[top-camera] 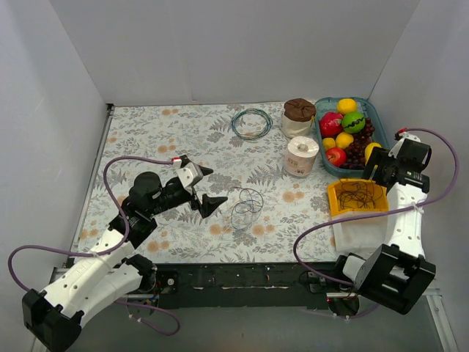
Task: Untangle the cables
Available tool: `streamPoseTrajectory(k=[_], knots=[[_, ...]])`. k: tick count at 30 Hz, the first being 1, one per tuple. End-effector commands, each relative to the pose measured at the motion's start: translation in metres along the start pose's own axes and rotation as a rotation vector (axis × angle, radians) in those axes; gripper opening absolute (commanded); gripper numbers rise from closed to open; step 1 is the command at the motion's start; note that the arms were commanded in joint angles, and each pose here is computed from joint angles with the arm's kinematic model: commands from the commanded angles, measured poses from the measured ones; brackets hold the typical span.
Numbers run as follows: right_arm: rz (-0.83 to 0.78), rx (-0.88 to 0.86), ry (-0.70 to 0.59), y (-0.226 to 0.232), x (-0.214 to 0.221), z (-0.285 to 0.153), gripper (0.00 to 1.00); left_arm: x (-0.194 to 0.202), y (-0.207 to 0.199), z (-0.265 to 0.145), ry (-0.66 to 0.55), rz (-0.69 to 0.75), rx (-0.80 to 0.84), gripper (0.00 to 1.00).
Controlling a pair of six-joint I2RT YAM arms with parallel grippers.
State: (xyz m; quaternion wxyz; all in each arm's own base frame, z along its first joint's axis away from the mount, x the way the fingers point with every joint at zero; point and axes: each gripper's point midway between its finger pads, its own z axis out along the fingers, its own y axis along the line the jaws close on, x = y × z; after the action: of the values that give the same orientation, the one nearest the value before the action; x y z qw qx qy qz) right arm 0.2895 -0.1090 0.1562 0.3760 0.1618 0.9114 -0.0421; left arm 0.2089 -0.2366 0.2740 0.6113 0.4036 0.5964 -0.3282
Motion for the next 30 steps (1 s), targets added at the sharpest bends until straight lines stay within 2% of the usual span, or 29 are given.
streamPoseTrajectory(k=[1, 7, 8, 11, 12, 13, 15, 17, 20, 23, 30], knots=[[0.006, 0.054, -0.123, -0.007, -0.038, -0.032, 0.89, 0.023, -0.011, 0.002, 0.098, -0.137, 0.045, 0.97], [-0.022, 0.008, -0.252, 0.008, -0.071, -0.070, 0.95, 0.062, -0.019, 0.008, 0.236, -0.252, 0.075, 0.95], [-0.053, -0.048, -0.270, 0.020, -0.074, -0.075, 0.95, 0.067, -0.019, 0.009, 0.249, -0.268, 0.075, 0.94], [-0.201, -0.338, -0.347, 0.084, -0.076, -0.095, 0.96, 0.086, -0.022, 0.013, 0.294, -0.358, 0.073, 0.82], [-0.275, -0.538, -0.359, 0.126, -0.064, -0.111, 0.96, 0.086, -0.022, 0.016, 0.282, -0.380, 0.070, 0.78], [-0.313, -0.631, -0.375, 0.146, -0.060, -0.119, 0.94, 0.090, -0.026, 0.019, 0.290, -0.451, 0.074, 0.72], [-0.357, -0.848, -0.303, 0.192, -0.023, -0.132, 0.91, 0.089, -0.028, 0.025, 0.254, -0.496, 0.084, 0.69], [-0.378, -0.929, -0.250, 0.215, 0.004, -0.130, 0.86, 0.097, -0.030, 0.029, 0.255, -0.591, 0.064, 0.63], [-0.356, -0.997, -0.214, 0.243, 0.027, -0.138, 0.83, 0.104, -0.019, 0.039, 0.235, -0.626, -0.002, 0.47], [-0.321, -1.027, -0.188, 0.257, 0.043, -0.137, 0.81, 0.120, -0.015, 0.044, 0.275, -0.592, -0.045, 0.43], [-0.343, -1.068, -0.052, 0.279, 0.087, -0.120, 0.79, 0.147, -0.028, 0.051, 0.371, -0.552, -0.038, 0.44]])
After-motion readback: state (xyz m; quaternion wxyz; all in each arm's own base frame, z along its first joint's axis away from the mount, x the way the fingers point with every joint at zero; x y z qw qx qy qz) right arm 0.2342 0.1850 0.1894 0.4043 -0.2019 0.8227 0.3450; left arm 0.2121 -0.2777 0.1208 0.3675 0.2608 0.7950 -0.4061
